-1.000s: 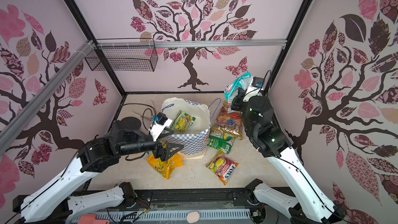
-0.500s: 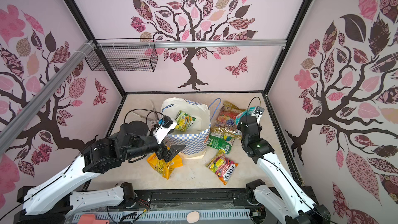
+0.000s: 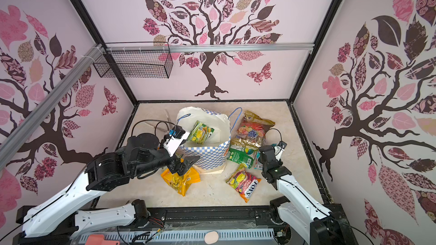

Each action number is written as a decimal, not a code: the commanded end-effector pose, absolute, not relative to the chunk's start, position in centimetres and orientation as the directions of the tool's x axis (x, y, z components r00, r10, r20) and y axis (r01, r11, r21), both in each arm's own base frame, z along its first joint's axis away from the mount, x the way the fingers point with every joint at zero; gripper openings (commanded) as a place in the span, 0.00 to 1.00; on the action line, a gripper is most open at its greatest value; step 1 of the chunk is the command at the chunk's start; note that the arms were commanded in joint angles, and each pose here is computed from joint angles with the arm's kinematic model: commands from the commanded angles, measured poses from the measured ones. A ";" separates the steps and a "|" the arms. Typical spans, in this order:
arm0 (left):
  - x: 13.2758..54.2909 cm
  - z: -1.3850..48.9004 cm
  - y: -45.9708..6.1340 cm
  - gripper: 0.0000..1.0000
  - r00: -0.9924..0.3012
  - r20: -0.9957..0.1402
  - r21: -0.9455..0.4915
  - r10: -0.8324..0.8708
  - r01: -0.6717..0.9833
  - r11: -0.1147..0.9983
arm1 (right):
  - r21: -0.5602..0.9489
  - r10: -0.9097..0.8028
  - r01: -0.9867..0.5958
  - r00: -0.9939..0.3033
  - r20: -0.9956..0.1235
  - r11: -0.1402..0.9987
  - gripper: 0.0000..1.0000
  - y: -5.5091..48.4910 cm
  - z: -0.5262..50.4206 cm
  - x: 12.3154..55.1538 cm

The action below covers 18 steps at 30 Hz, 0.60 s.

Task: Take the snacks out of the paper bag
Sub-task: Place the snack at the middle-right of the table.

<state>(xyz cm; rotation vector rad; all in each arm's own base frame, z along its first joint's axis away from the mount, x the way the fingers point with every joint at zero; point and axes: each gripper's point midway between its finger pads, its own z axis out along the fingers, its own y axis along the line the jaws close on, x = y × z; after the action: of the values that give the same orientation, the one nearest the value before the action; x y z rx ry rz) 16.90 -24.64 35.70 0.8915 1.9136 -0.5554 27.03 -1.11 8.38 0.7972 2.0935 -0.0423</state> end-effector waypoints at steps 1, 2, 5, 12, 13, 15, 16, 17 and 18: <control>17.1 35.3 -24.5 0.93 -0.315 -0.880 -0.011 0.357 0.763 0.647 | 0.321 0.571 0.559 -0.356 -0.740 0.764 0.13 -1.0 9.0 27.7; 17.1 35.3 -24.5 0.93 -0.315 -0.879 -0.009 0.357 0.761 0.649 | 0.319 0.572 0.561 -0.358 -0.738 0.764 0.16 -1.0 8.8 27.6; 17.3 35.4 -24.6 0.93 -0.316 -0.880 -0.008 0.355 0.757 0.654 | 0.314 0.567 0.563 -0.357 -0.742 0.765 0.20 -1.1 8.9 27.5; 17.6 35.7 -24.4 0.93 -0.305 -0.887 0.004 0.348 0.747 0.665 | 0.329 0.542 0.531 -0.313 -0.780 0.781 0.43 -1.3 11.6 27.9; 17.6 35.8 -24.4 0.93 -0.303 -0.888 0.006 0.347 0.745 0.667 | 0.333 0.537 0.525 -0.303 -0.787 0.784 0.47 -1.3 12.2 28.0; 17.7 36.0 -24.3 0.93 -0.297 -0.892 0.009 0.340 0.742 0.670 | 0.342 0.523 0.497 -0.287 -0.802 0.797 0.53 -1.2 14.0 28.3; 17.7 36.0 -24.3 0.93 -0.294 -0.893 0.011 0.340 0.742 0.670 | 0.348 0.519 0.483 -0.279 -0.808 0.803 0.55 -1.1 14.9 28.5; 17.7 36.2 -24.2 0.93 -0.288 -0.898 0.012 0.332 0.740 0.673 | 0.364 0.518 0.465 -0.262 -0.814 0.807 0.57 -0.9 16.2 28.6; 17.8 36.3 -24.1 0.93 -0.284 -0.901 0.014 0.328 0.736 0.677 | 0.381 0.517 0.437 -0.250 -0.819 0.815 0.59 -0.6 17.5 28.7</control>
<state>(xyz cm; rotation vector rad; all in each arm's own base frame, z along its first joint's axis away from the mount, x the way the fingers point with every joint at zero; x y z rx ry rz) 17.58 -24.26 35.73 0.8580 1.9164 -0.5118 28.04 -0.75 13.28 0.7669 1.9583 0.0577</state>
